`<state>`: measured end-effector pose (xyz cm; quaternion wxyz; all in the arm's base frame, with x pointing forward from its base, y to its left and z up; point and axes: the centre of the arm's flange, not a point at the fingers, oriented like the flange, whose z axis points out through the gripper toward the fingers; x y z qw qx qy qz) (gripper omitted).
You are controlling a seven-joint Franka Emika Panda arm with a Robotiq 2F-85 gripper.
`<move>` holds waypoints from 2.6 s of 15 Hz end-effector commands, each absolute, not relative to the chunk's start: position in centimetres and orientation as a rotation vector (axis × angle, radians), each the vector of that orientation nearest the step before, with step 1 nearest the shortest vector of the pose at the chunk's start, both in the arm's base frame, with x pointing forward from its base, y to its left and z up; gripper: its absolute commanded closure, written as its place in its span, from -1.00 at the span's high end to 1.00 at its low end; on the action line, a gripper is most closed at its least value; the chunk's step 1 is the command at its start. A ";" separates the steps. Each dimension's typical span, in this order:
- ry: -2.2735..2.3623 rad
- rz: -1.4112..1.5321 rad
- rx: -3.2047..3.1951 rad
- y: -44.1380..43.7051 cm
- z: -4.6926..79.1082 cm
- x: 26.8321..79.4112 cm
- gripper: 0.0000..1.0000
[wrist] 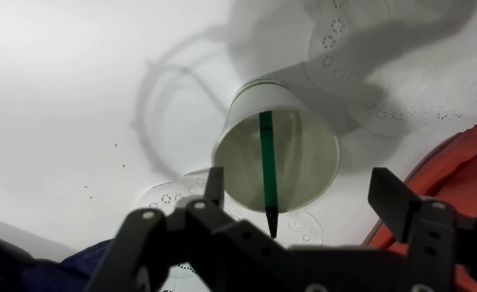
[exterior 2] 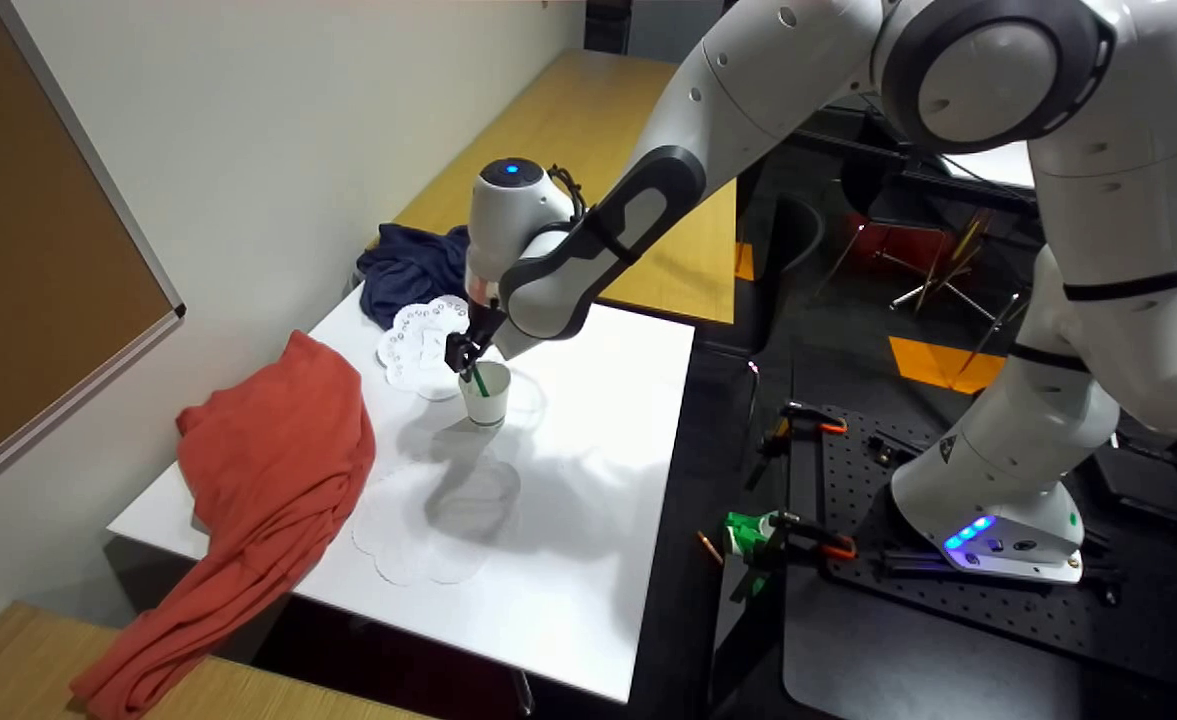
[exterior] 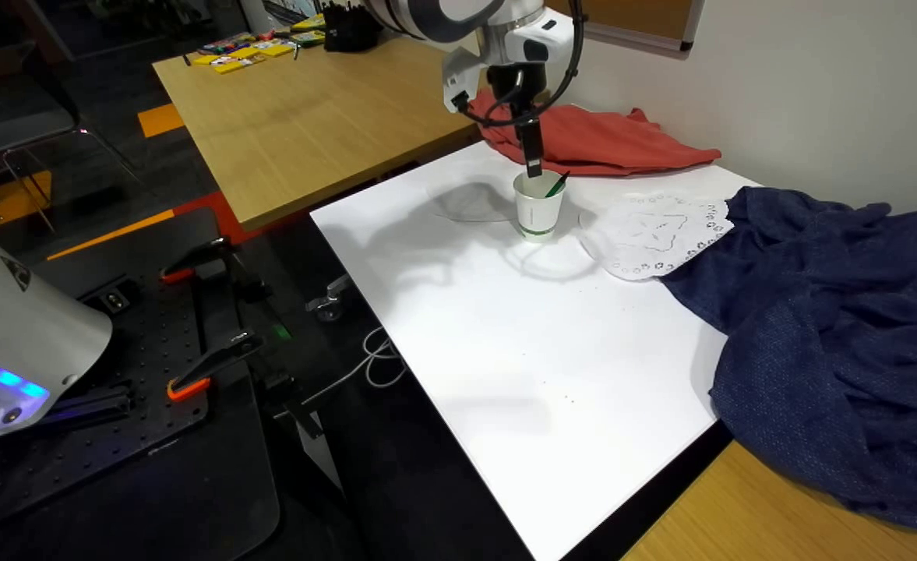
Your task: Remove the green pen from the white cup and place it on the table
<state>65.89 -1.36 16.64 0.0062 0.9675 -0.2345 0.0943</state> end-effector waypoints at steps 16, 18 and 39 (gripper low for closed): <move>-0.729 0.283 3.033 -3.4 13.2 68.8 -0.34; -0.733 0.281 3.031 -3.7 12.9 68.8 -0.18; -0.736 0.322 3.020 -3.6 13.7 68.1 -0.94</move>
